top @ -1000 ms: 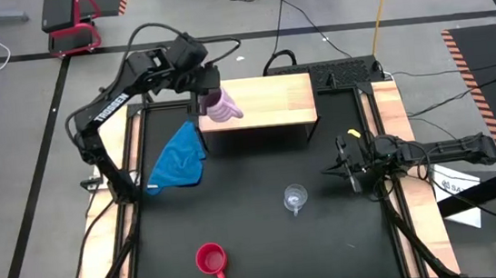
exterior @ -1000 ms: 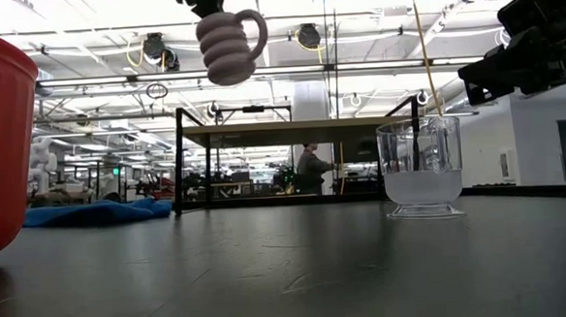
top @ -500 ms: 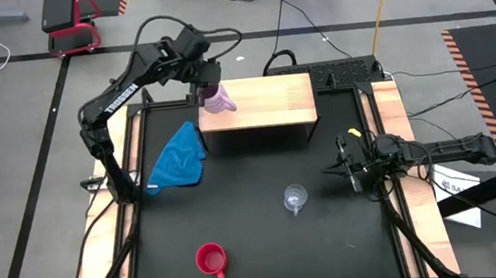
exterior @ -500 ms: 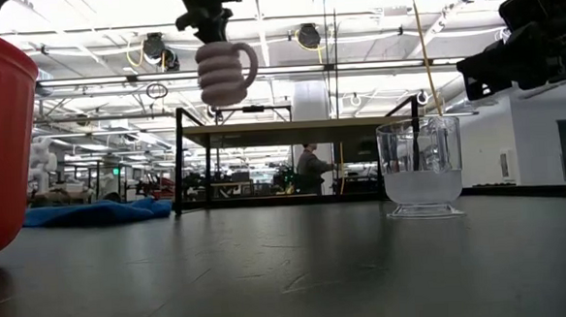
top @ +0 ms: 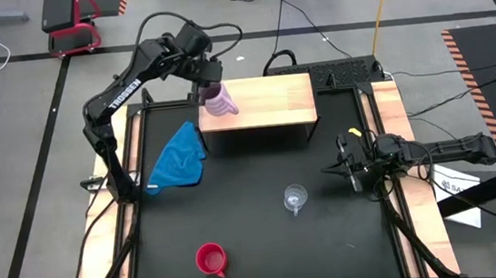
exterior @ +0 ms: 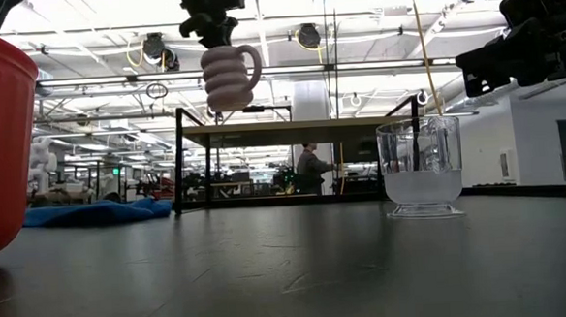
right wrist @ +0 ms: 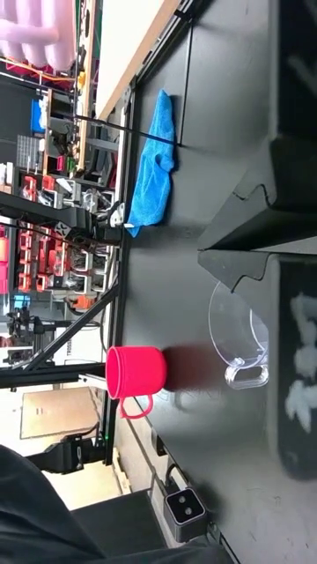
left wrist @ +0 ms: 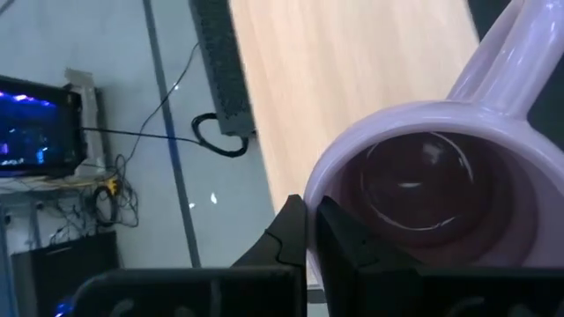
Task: Stack small to large cups/mugs on shelf
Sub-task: Put the purple mug on the shelf
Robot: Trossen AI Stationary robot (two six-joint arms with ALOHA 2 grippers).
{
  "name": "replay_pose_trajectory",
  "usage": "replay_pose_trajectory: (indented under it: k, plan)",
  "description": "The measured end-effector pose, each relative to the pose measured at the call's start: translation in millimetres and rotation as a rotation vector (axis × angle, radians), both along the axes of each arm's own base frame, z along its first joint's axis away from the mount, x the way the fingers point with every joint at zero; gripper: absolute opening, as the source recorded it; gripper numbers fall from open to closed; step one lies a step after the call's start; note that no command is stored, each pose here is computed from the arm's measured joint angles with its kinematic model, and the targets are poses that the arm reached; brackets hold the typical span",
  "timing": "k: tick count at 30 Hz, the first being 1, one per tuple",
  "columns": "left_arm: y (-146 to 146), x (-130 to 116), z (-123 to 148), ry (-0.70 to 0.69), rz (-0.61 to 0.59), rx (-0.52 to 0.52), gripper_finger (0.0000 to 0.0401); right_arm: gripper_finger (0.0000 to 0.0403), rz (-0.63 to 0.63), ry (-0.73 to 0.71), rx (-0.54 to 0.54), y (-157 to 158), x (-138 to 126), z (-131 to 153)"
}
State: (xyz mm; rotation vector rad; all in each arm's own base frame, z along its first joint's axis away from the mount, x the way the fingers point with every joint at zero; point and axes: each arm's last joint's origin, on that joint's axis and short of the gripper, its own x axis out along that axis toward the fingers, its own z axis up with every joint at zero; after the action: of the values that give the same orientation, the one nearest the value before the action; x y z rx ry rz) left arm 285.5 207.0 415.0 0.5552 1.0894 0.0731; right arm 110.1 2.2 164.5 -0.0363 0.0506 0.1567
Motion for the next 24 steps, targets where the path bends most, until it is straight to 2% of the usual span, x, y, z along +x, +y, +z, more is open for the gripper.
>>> replay_pose_trajectory:
  k: [9, 19, 24]
  plan:
    - [-2, -2, -2, 0.015, -0.032, -0.034, 0.0009, 0.0, 0.0, 0.004, 0.0, 0, 0, 0]
    - [0, 0, -9, 0.056, -0.017, 0.002, 0.0009, 0.0, 0.0, 0.013, -0.004, 0, 0, -1]
    - [1, 2, -15, 0.074, -0.026, -0.042, 0.0009, 0.0, 0.0, 0.012, -0.005, 0, 0, -1]
